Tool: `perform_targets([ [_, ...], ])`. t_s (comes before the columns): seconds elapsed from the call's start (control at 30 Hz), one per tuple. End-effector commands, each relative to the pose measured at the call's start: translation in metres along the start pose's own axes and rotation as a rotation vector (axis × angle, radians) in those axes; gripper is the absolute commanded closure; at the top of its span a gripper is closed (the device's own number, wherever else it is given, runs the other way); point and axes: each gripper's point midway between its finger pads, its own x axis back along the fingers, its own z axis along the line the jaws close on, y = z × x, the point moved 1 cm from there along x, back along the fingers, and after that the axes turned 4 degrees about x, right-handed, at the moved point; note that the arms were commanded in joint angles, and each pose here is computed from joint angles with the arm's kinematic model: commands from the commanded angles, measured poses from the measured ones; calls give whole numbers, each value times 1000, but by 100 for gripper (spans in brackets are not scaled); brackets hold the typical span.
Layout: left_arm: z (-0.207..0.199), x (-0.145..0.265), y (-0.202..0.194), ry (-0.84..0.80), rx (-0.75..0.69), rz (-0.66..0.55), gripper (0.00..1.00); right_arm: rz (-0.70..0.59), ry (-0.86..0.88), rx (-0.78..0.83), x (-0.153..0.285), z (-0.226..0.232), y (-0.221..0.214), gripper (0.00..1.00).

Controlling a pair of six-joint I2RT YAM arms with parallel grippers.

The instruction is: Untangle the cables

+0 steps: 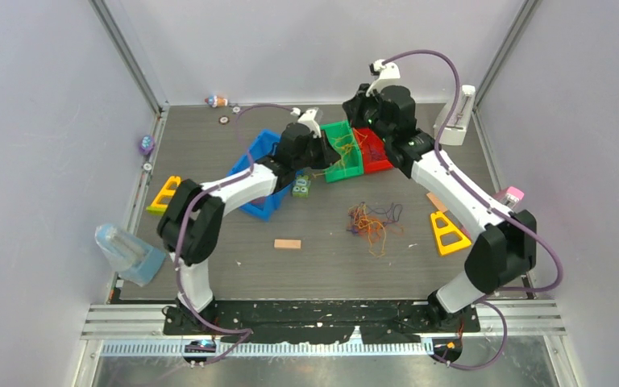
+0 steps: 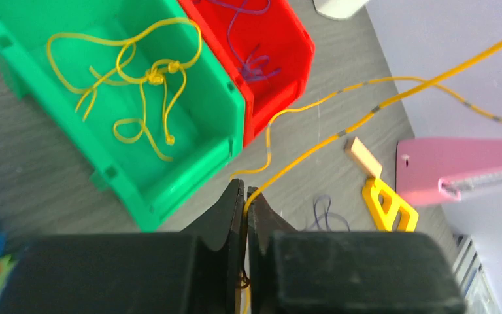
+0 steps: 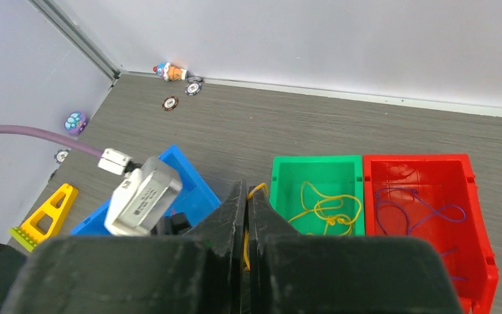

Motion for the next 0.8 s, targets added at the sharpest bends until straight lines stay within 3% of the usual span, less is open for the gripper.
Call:
perform_targets([
  [0.0, -19, -35, 51, -34, 12, -163, 80, -43, 114, -22, -16, 9, 30, 95],
  [0.03, -18, -43, 52, -24, 13, -152, 65, -26, 101, -25, -24, 2, 24, 95],
  [0.1, -23, -52, 68, -6, -8, -151, 48, -17, 102, -31, -35, -5, 24, 95],
  [0.27, -10, -39, 84, 103, -54, -154, 28, 22, 73, -24, -58, -23, 21, 94],
  [0.5, 36, 1, 77, 236, -17, -74, 22, 84, 75, -32, -90, -34, -6, 95],
  [0.77, 44, 66, 64, 178, 19, -71, 23, 195, 136, -127, -113, -26, -58, 95],
])
